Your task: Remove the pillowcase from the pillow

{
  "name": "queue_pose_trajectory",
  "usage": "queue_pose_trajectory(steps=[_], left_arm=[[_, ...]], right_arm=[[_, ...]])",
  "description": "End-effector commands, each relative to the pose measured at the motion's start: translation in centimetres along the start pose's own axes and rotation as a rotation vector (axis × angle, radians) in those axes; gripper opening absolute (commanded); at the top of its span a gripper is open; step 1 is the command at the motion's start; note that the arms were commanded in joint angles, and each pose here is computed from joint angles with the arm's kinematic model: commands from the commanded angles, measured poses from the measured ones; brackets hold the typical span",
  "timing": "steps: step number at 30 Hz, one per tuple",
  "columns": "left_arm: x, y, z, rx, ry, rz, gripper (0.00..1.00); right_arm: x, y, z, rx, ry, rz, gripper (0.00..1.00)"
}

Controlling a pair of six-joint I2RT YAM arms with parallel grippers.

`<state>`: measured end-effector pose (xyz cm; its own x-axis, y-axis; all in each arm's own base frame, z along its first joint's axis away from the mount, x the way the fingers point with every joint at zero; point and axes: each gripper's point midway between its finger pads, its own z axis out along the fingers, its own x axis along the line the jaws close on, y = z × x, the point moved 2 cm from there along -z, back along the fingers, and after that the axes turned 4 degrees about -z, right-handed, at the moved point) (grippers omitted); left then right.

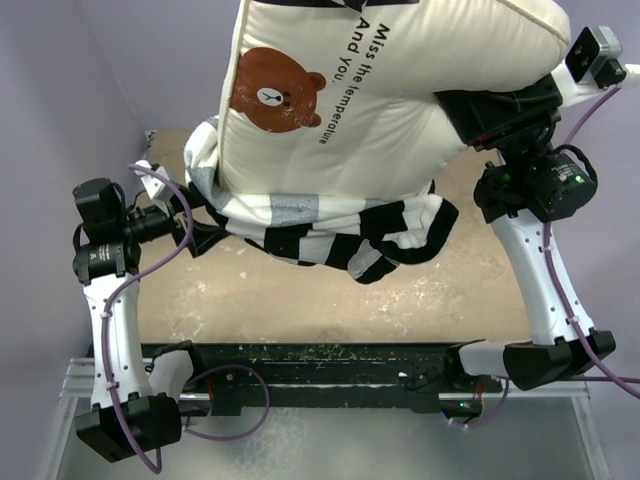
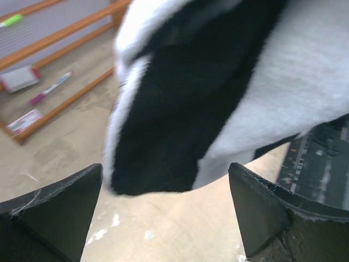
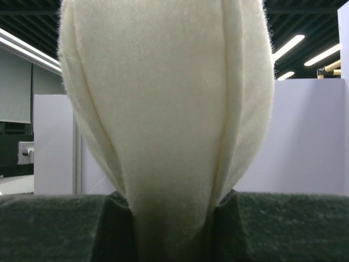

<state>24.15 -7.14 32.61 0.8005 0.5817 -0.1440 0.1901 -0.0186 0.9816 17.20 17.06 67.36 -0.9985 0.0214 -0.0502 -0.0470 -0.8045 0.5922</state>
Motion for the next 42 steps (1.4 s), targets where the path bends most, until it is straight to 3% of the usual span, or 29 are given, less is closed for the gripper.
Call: queue_pose_trajectory(steps=[1, 6, 8, 11, 12, 14, 15, 20, 25, 31, 36, 42], left_arm=[[-5.2, 0.4, 1.1, -0.023, -0.255, 0.052, 1.0], [-5.9, 0.9, 2.1, -0.049, -0.292, 0.039, 1.0], [-5.7, 1.1, 2.4, -0.047, -0.302, 0.013, 0.93], [-4.8, 0.3, 2.7, -0.019, -0.278, -0.009, 0.63], [-4.4, -0.1, 2.8, -0.007, -0.261, -0.014, 0.49], [-3.7, -0.9, 2.9, 0.017, -0.228, -0.023, 0.08], [-3.5, -1.3, 2.9, 0.028, -0.21, -0.023, 0.0], [-2.0, -3.0, 3.0, 0.074, -0.129, 0.003, 0.0], [2.6, -5.7, 2.9, 0.175, 0.096, 0.022, 0.0], [8.1, -9.5, 1.4, 0.402, 0.319, 0.082, 0.0], [12.9, -11.7, -2.2, 0.575, 0.524, 0.139, 0.0], [17.2, -13.2, -8.4, 0.736, 0.653, 0.149, 0.0]], right_arm=[[4.9, 5.7, 0.9, -0.268, 0.091, -0.088, 0.0], [5.0, 5.7, 0.4, -0.281, 0.077, -0.085, 0.0], [5.0, 5.6, 0.3, -0.271, 0.06, -0.095, 0.0], [5.7, 5.7, 0.7, -0.249, 0.068, -0.116, 0.0], [5.7, 5.7, 0.9, -0.235, 0.062, -0.131, 0.0], [5.6, 6.0, 1.4, -0.225, 0.053, -0.15, 0.0], [5.5, 6.1, 1.6, -0.227, 0.049, -0.157, 0.0], [5.4, 7.2, 2.5, -0.244, 0.026, -0.189, 0.0], [6.4, 8.9, 3.0, -0.302, 0.017, -0.258, 0.0], [6.1, 10.3, 2.9, -0.321, -0.115, -0.367, 0.0], [5.5, 10.4, 2.3, -0.272, -0.212, -0.5, 0.0], [4.3, 9.6, 0.8, -0.216, -0.306, -0.599, 0.0]])
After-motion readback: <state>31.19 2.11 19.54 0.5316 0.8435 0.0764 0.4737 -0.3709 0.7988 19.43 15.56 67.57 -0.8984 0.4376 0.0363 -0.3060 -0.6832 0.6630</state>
